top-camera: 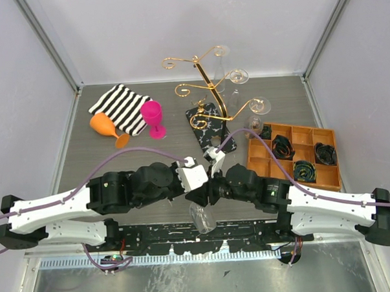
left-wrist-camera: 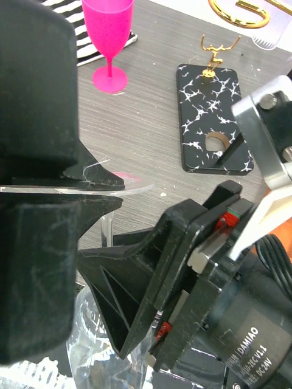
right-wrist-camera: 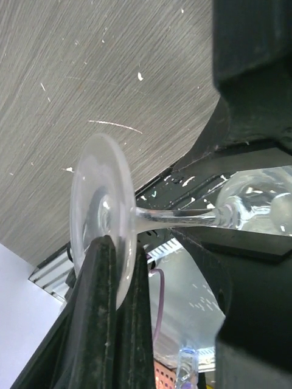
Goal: Place the wine glass upside down on the wine glass rack
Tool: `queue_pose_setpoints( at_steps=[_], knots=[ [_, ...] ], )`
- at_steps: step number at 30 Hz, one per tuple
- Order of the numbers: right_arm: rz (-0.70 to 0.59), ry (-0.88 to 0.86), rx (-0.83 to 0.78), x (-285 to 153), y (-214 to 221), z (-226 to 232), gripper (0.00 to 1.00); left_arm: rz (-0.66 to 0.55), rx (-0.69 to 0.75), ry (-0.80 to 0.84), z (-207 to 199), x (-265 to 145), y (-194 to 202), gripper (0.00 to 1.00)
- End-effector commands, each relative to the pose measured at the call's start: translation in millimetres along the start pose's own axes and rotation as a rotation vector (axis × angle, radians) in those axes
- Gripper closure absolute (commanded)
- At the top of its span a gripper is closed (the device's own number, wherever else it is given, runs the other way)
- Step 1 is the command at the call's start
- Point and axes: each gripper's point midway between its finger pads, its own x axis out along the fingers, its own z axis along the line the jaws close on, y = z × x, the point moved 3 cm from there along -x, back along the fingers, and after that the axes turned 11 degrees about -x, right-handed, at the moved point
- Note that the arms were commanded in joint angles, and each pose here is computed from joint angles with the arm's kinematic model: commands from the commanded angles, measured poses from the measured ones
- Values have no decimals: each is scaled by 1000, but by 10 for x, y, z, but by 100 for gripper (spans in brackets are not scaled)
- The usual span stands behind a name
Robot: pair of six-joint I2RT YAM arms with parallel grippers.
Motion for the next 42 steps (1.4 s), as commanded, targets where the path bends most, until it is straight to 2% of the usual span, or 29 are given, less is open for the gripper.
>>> queue_pose_setpoints(
  at_steps=[1,7,17,33,42],
  knots=[
    [-87,-86,0,1,-245,191,59,-72,-15,13,-47,-43,-144,100],
    [-73,-94,8,-49,-175,176,64,-56,2,-17,-33,5,-118,100],
    [-94,-43,4,-128,-167,76,61,-48,15,-11,-55,44,-106,100],
    [-214,47,12,-185,-460,-3,62,-31,25,12,-96,66,-60,100],
    [-333,50,48,-202,-613,-19,59,-17,26,47,-158,80,-45,100]
  ],
)
